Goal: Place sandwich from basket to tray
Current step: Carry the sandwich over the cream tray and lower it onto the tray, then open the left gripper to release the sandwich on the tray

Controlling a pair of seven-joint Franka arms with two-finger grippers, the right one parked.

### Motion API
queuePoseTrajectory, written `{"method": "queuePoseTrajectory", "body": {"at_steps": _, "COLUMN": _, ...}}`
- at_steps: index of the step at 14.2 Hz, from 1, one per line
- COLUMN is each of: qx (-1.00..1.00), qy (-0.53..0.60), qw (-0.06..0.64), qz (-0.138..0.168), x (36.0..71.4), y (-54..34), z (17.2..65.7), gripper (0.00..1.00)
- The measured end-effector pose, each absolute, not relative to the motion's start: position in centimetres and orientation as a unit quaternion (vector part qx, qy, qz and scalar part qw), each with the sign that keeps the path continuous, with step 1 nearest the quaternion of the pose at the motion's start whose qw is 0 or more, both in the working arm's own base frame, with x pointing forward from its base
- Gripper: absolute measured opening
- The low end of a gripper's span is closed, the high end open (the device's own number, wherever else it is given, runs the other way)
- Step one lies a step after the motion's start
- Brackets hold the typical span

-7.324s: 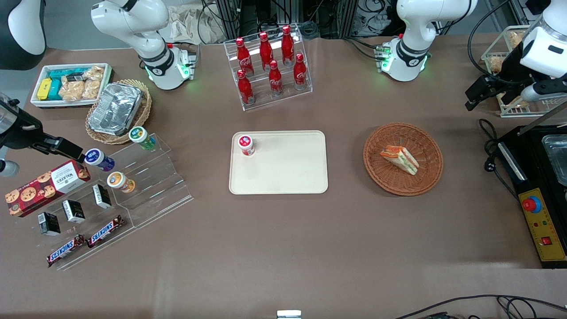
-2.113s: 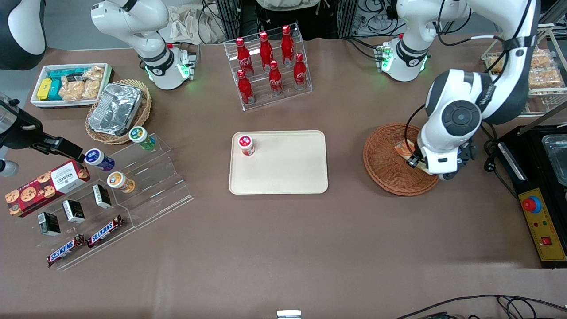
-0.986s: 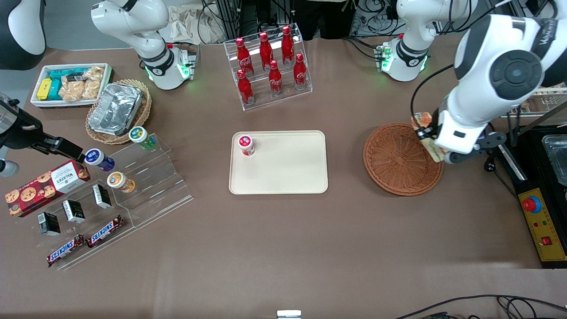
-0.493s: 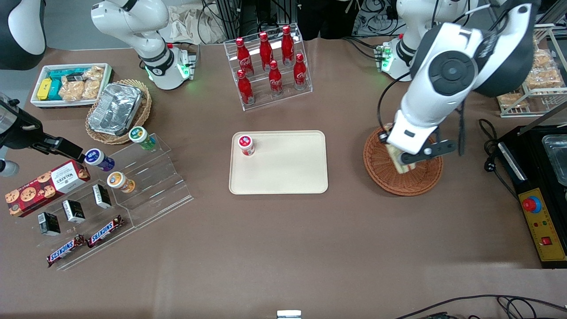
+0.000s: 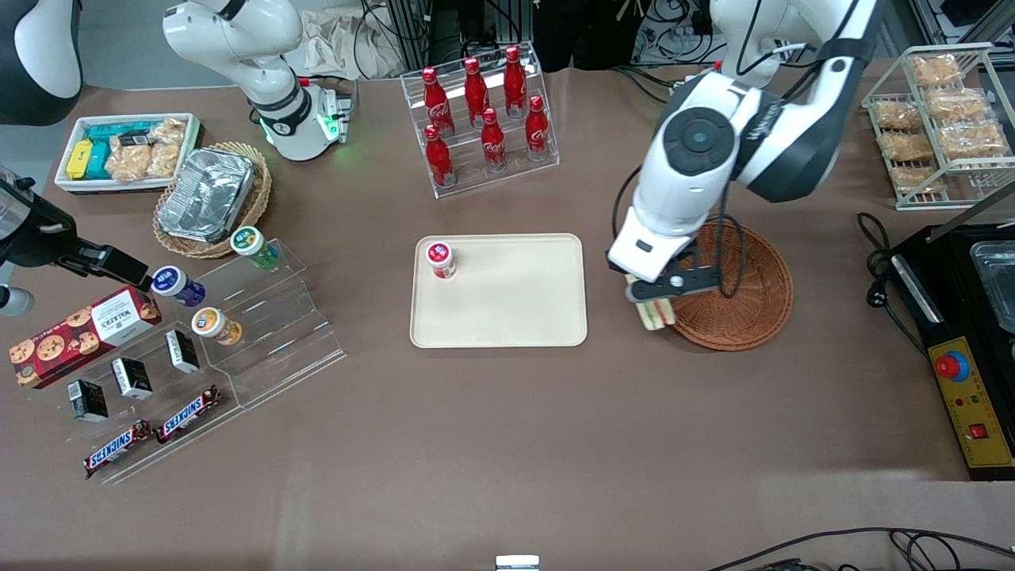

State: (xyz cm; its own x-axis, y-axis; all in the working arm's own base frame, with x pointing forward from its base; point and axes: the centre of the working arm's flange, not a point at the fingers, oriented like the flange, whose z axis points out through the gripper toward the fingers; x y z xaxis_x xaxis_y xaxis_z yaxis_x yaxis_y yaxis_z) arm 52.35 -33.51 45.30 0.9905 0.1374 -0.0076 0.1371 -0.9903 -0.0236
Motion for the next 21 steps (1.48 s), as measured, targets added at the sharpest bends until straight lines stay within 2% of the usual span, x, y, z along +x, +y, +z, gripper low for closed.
{"method": "queuePoseTrajectory", "body": {"at_steps": 4, "qx": -0.999, "qy": -0.035, "qw": -0.009, "qz": -0.002, "x": 49.2, "y": -38.5, "z": 40.8, "gripper": 0.15}}
{"method": "queuePoseTrajectory", "body": {"at_steps": 8, "qx": -1.000, "qy": -0.008, "qw": -0.003, "qz": 0.018, "x": 46.9, "y": -41.3, "z": 36.3, "gripper": 0.15}}
{"method": "queuePoseTrajectory", "body": {"at_steps": 14, "qx": -0.999, "qy": 0.008, "qw": -0.014, "qz": 0.033, "x": 46.2, "y": -43.6, "z": 30.2, "gripper": 0.15}}
{"method": "queuePoseTrajectory", "body": {"at_steps": 20, "qx": -0.999, "qy": 0.015, "qw": -0.022, "qz": 0.030, "x": 45.8, "y": -43.7, "z": 26.3, "gripper": 0.13}}
{"method": "queuePoseTrajectory", "body": {"at_steps": 21, "qx": -0.999, "qy": 0.023, "qw": -0.015, "qz": 0.025, "x": 45.7, "y": -43.6, "z": 26.1, "gripper": 0.20}}
